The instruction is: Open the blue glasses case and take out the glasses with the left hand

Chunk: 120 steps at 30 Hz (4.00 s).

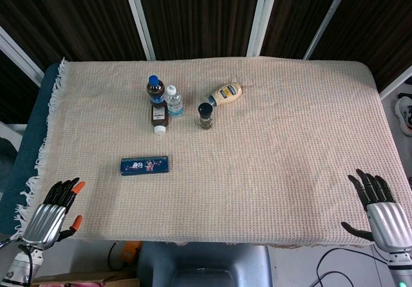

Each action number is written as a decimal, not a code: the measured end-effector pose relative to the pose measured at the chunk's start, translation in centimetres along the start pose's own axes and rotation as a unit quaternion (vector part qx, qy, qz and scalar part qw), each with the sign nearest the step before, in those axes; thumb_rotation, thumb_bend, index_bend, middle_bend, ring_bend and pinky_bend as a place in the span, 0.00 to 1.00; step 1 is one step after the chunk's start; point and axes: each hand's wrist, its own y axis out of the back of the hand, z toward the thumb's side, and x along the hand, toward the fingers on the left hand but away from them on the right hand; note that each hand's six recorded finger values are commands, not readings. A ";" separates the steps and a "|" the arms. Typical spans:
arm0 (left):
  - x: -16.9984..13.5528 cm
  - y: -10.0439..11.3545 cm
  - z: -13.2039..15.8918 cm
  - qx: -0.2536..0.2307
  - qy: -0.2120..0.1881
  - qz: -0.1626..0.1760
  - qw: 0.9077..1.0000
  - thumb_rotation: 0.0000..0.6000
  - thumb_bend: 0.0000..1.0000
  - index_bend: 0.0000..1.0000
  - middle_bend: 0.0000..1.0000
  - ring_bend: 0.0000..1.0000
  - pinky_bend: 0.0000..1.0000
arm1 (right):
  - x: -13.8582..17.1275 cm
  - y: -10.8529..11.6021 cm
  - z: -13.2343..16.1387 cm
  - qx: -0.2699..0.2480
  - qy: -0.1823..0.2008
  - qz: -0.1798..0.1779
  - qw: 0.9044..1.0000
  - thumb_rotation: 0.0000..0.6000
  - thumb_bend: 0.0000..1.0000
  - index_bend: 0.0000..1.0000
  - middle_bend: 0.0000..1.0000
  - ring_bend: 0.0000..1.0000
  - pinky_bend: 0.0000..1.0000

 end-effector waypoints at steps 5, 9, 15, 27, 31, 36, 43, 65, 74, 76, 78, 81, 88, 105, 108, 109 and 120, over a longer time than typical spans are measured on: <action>0.7 -0.3 0.3 -0.010 -0.008 0.004 1.000 1.00 0.41 0.01 0.00 0.00 0.00 | -0.1 -0.3 0.1 0.002 0.000 0.005 1.000 1.00 0.10 0.00 0.00 0.00 0.00; 2.3 -1.1 1.4 -0.041 -0.023 0.020 0.999 1.00 0.41 0.05 0.00 0.00 0.00 | -0.4 -0.4 0.0 0.004 -0.004 0.008 1.000 1.00 0.10 0.00 0.00 0.00 0.00; 6.7 -2.2 5.0 -0.092 -0.062 0.027 0.993 1.00 0.40 0.11 0.00 0.00 0.00 | -0.7 -0.6 -0.1 0.006 -0.010 0.010 1.000 1.00 0.10 0.00 0.00 0.00 0.00; 14.5 -4.5 10.0 -0.083 -0.052 -0.012 0.995 1.00 0.40 0.19 0.00 0.00 0.00 | -1.4 -0.4 -0.9 0.003 -0.025 0.012 1.000 1.00 0.10 0.00 0.00 0.00 0.00; 16.0 -5.4 10.7 -0.072 -0.039 -0.026 0.996 1.00 0.40 0.21 0.00 0.00 0.00 | -1.4 -0.2 -1.0 -0.001 -0.028 0.011 1.000 1.00 0.10 0.00 0.00 0.00 0.00; 17.6 -6.5 11.4 -0.059 -0.026 -0.036 0.997 1.00 0.40 0.21 0.00 0.00 0.00 | -1.3 0.0 -1.1 -0.004 -0.028 0.008 1.000 1.00 0.10 0.00 0.00 0.00 0.00; 18.8 -7.3 11.1 -0.051 -0.009 -0.038 0.998 1.00 0.40 0.22 0.00 0.00 0.00 | -1.2 0.3 -1.3 -0.009 -0.028 0.003 1.000 1.00 0.10 0.00 0.00 0.00 0.00; 19.5 -7.5 11.2 -0.057 0.003 -0.027 0.998 1.00 0.40 0.49 0.00 0.00 0.00 | -1.0 0.5 -1.4 -0.009 -0.028 0.001 1.000 1.00 0.10 0.00 0.00 0.00 0.00; 19.8 -7.2 11.2 -0.062 0.006 -0.021 0.998 1.00 0.42 0.56 0.04 0.00 0.00 | -0.9 0.5 -1.4 -0.010 -0.027 0.000 1.000 1.00 0.10 0.00 0.00 0.00 0.00; 19.8 -7.1 11.2 -0.062 0.004 -0.019 0.998 1.00 0.42 0.56 0.04 0.00 0.00 | -0.9 0.5 -1.4 -0.010 -0.027 0.000 1.000 1.00 0.10 0.00 0.00 0.00 0.00; 19.8 -6.9 11.4 -0.064 0.001 -0.016 0.998 1.00 0.42 0.56 0.04 0.00 0.00 | -0.9 0.5 -1.4 -0.010 -0.027 0.000 1.000 1.00 0.10 0.00 0.00 0.00 0.00; 19.8 -6.5 11.6 -0.067 -0.004 -0.011 0.998 1.00 0.42 0.56 0.05 0.00 0.00 | -0.9 0.5 -1.4 -0.011 -0.026 0.000 1.000 1.00 0.10 0.00 0.00 0.00 0.00; 20.9 -5.5 11.6 -0.076 0.002 0.002 0.997 1.00 0.42 0.56 0.06 0.00 0.00 | -0.8 0.8 -1.5 -0.014 -0.027 -0.002 1.000 1.00 0.10 0.00 0.00 0.00 0.00; 26.1 -4.2 11.4 -0.044 0.038 0.016 0.998 1.00 0.42 0.27 0.00 0.00 0.00 | -0.7 1.3 -2.0 -0.022 -0.027 -0.004 0.999 1.00 0.10 0.00 0.00 0.00 0.00; 25.4 -3.6 11.1 -0.047 0.033 0.015 0.998 1.00 0.51 0.39 0.01 0.00 0.00 | -0.7 1.2 -1.8 -0.022 -0.024 -0.002 0.999 1.00 0.10 0.00 0.00 0.00 0.00; 25.1 -3.3 11.0 -0.049 0.031 0.013 0.998 1.00 0.58 0.42 0.01 0.00 0.00 | -0.7 1.2 -1.8 -0.022 -0.023 -0.002 0.999 1.00 0.10 0.00 0.00 0.00 0.00; 18.8 -3.8 7.7 0.019 0.006 -0.063 0.998 1.00 0.75 0.45 0.02 0.00 0.00 | -0.7 0.4 -1.1 -0.014 -0.017 0.009 1.000 1.00 0.10 0.00 0.00 0.00 0.00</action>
